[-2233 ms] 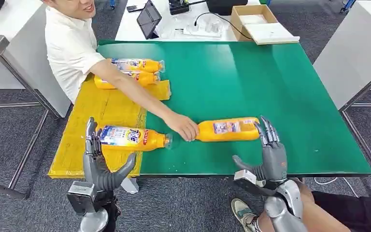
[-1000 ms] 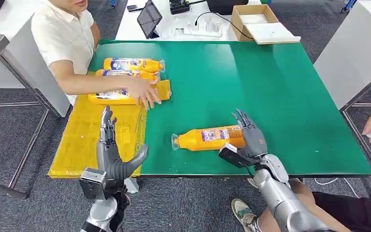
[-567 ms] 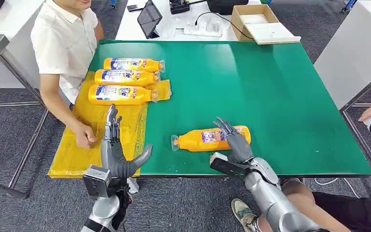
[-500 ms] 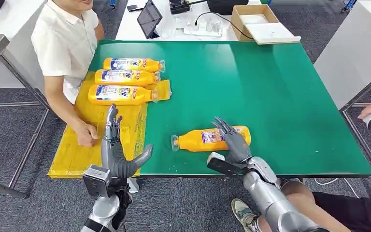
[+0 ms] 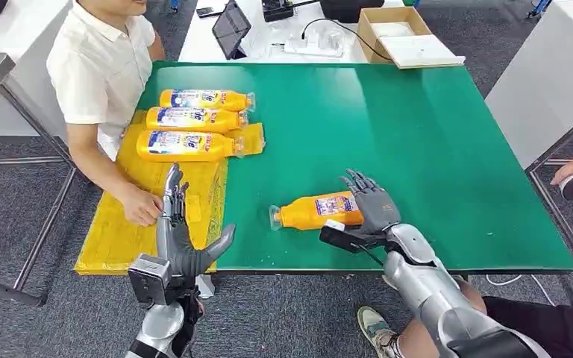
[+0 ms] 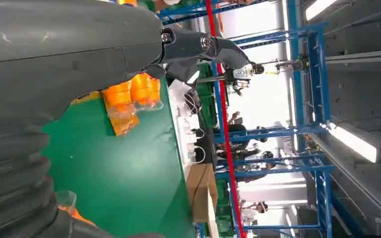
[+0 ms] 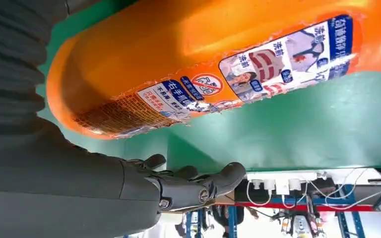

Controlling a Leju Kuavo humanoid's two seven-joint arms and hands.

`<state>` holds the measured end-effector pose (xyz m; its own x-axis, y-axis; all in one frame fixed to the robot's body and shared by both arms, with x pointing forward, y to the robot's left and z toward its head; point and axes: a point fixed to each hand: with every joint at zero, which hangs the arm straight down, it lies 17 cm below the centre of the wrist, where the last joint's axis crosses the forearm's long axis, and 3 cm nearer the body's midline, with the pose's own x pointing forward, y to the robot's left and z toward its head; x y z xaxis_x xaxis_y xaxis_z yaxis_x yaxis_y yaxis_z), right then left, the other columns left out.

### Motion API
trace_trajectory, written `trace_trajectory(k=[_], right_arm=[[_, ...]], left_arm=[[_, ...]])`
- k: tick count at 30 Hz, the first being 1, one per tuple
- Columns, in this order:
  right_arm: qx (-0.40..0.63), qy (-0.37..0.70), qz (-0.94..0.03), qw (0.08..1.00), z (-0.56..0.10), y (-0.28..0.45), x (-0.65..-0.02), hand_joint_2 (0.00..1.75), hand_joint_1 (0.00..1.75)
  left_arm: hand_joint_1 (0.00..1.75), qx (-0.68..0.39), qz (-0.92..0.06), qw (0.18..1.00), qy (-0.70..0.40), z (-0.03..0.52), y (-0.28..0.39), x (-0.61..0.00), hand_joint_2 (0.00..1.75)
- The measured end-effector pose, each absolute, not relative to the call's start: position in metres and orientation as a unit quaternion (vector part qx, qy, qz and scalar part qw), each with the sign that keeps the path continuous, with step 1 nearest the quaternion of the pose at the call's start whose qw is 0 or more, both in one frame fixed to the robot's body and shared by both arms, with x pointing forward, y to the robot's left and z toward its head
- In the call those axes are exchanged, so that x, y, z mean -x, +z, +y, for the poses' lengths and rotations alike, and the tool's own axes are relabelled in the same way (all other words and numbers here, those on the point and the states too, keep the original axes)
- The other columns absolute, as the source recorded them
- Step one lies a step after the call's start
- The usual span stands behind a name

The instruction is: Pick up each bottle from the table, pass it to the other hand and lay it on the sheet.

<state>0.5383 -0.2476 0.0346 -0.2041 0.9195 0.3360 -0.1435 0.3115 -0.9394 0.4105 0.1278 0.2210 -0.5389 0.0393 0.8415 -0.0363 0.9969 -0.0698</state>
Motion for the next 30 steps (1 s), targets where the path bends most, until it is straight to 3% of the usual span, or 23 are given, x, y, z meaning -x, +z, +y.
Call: trace_trajectory(k=[16,17,18,24,25,26,30], right_arm=[[0.256,0.543,-0.517,0.611,-0.254,-0.006,-0.53,1.75,0.0],[0.254,0.551,-0.506,0.613,-0.256,-0.006,-0.531,1.75,0.23],[0.254,0.558,-0.497,0.614,-0.26,-0.006,-0.532,1.75,1.4],[0.27,0.574,-0.475,0.61,-0.275,-0.008,-0.534,1.75,1.4],[0.27,0.575,-0.473,0.61,-0.277,-0.009,-0.533,1.75,1.61],[0.271,0.578,-0.471,0.61,-0.278,-0.01,-0.533,1.75,1.69],[0.277,0.581,-0.466,0.607,-0.281,-0.009,-0.535,1.75,1.75]], left_arm=[[0.0,0.006,-0.869,0.494,0.037,0.13,0.212,-0.41,1.75],[0.0,0.006,-0.868,0.495,0.037,0.131,0.211,-0.411,1.75],[0.0,0.005,-0.868,0.495,0.037,0.131,0.21,-0.411,1.75],[0.0,0.006,-0.867,0.498,0.035,0.133,0.208,-0.411,1.75],[0.0,0.006,-0.867,0.498,0.035,0.133,0.208,-0.411,1.75],[0.0,0.005,-0.866,0.498,0.034,0.134,0.207,-0.412,1.75],[0.0,0.006,-0.865,0.501,0.034,0.134,0.205,-0.412,1.75]])
